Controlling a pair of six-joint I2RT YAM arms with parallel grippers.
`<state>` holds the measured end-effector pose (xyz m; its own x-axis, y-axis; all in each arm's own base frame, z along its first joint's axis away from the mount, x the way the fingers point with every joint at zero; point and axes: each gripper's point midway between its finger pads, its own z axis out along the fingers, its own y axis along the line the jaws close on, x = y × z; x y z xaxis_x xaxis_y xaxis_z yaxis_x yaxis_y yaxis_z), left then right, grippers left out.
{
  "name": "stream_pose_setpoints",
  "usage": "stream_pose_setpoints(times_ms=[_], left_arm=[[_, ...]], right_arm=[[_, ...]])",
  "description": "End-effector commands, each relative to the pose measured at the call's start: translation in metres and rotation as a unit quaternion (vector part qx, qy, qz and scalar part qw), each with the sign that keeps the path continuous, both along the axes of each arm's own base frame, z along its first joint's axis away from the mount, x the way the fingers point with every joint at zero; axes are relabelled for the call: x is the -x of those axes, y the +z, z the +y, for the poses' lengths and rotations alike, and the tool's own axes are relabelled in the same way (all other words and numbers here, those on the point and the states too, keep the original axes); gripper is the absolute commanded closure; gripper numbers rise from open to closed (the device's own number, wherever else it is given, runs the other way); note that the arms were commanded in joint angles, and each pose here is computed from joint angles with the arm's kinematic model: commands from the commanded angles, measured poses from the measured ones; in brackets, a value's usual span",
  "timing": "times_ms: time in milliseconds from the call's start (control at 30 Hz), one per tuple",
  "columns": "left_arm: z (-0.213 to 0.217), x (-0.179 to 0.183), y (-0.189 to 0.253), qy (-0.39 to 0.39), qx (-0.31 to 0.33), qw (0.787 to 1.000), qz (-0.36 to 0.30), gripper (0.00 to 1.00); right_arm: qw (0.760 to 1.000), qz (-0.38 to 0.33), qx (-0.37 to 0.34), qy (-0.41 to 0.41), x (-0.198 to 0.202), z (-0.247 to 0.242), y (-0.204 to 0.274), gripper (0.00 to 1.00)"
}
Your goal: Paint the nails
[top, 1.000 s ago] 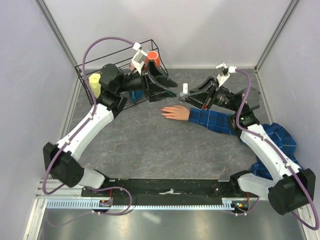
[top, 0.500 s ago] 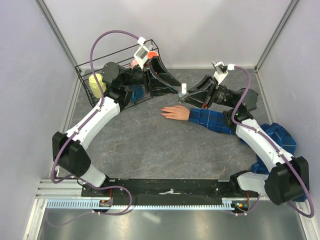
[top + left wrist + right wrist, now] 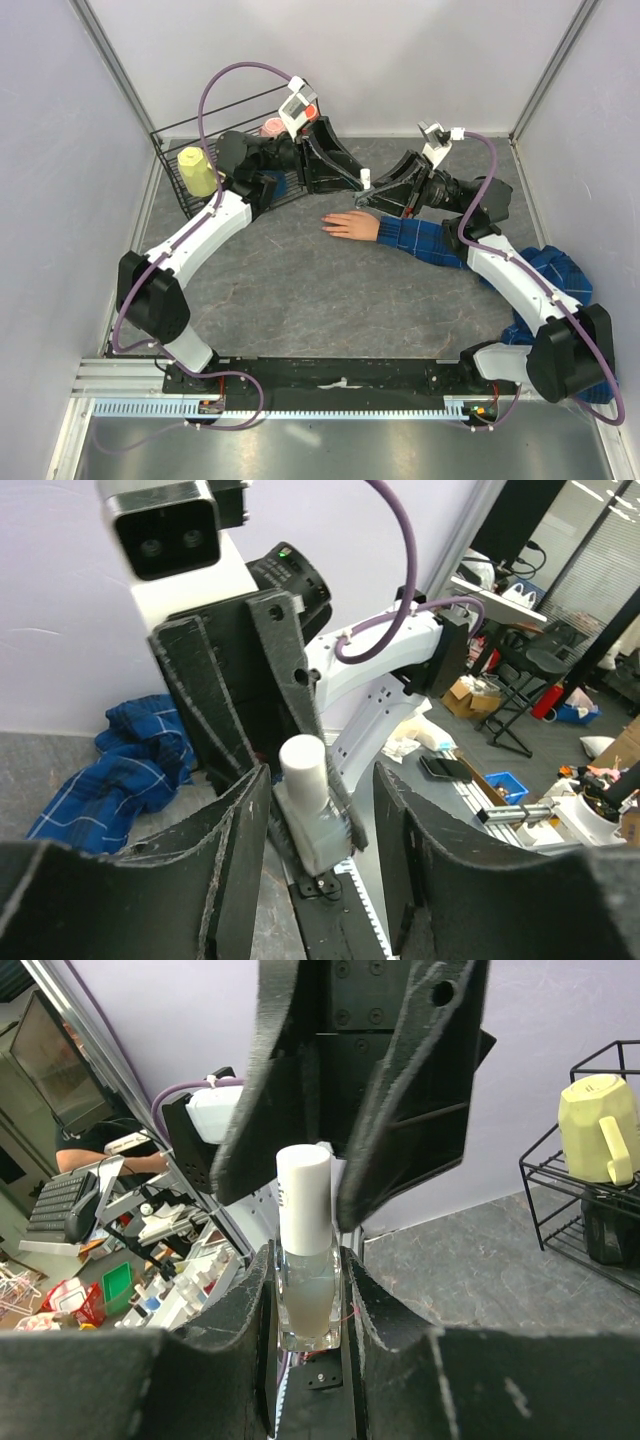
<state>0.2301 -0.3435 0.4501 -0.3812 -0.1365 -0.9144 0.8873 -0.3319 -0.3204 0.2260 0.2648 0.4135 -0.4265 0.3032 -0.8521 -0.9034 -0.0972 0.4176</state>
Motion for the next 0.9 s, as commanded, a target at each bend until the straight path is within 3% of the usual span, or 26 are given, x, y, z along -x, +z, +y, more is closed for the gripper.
stream_pose_setpoints(times_ms=[0, 167, 267, 333, 367, 400, 433, 467, 533, 667, 700, 767, 800, 833, 867], left_arm=[[0.002, 0.015, 0.021, -0.01, 0.017, 0.999, -0.029, 0.51], [0.0, 0.018, 0.018, -0.015, 0.015, 0.999, -0.031, 0.6], [-0.001, 0.017, 0.022, -0.006, 0.013, 1.0, -0.027, 0.73], [-0.003, 0.01, 0.023, 0.015, 0.003, 1.0, -0.01, 0.96], [-0.003, 0.007, 0.027, 0.03, 0.0, 1.0, -0.002, 0.98], [-0.006, -0.003, 0.029, 0.063, 0.007, 0.998, -0.016, 0.98], [-0.006, -0.005, 0.026, 0.079, -0.013, 0.997, 0.01, 0.98], [-0.007, -0.007, 0.028, 0.1, -0.01, 0.995, -0.013, 0.98], [-0.004, -0.013, 0.039, 0.164, -0.003, 0.986, -0.013, 0.98], [-0.011, -0.02, 0.033, 0.269, -0.036, 0.962, -0.008, 0.98], [-0.009, -0.032, 0.035, 0.321, -0.035, 0.947, 0.002, 0.98], [-0.02, -0.023, 0.033, 0.345, -0.045, 0.937, -0.001, 0.98], [-0.018, -0.037, 0.024, 0.4, -0.064, 0.914, 0.013, 0.98], [-0.02, -0.037, 0.023, 0.42, -0.069, 0.905, 0.013, 0.98], [-0.031, -0.027, 0.022, 0.425, -0.074, 0.902, 0.009, 0.98]], right_arm=[[0.999, -0.045, -0.014, 0.004, 0.005, 0.0, 0.015, 1.0], [0.999, -0.049, -0.017, 0.003, 0.005, -0.001, 0.018, 1.0], [0.999, -0.048, -0.017, 0.003, 0.004, 0.0, 0.018, 1.0], [0.998, -0.055, -0.014, -0.002, 0.003, 0.0, 0.017, 1.0], [0.999, -0.031, -0.003, -0.015, -0.005, 0.002, 0.011, 1.0], [0.996, -0.074, 0.005, -0.048, -0.012, 0.001, 0.012, 1.0], [0.994, -0.077, 0.021, -0.073, -0.02, 0.0, 0.009, 1.0], [0.991, -0.011, 0.059, -0.118, -0.039, 0.002, -0.012, 1.0], [0.976, -0.072, 0.096, -0.182, -0.049, -0.001, -0.008, 1.0], [0.953, -0.057, 0.136, -0.265, -0.058, 0.0, -0.017, 1.0], [0.937, -0.053, 0.138, -0.316, -0.067, -0.007, -0.015, 1.0], [0.923, -0.062, 0.158, -0.345, -0.063, 0.0, -0.021, 1.0], [0.914, -0.065, 0.165, -0.364, -0.064, -0.001, -0.022, 1.0], [0.886, -0.058, 0.174, -0.425, -0.076, -0.012, -0.023, 1.0], [0.877, -0.07, 0.192, -0.435, -0.069, -0.005, -0.027, 1.0]])
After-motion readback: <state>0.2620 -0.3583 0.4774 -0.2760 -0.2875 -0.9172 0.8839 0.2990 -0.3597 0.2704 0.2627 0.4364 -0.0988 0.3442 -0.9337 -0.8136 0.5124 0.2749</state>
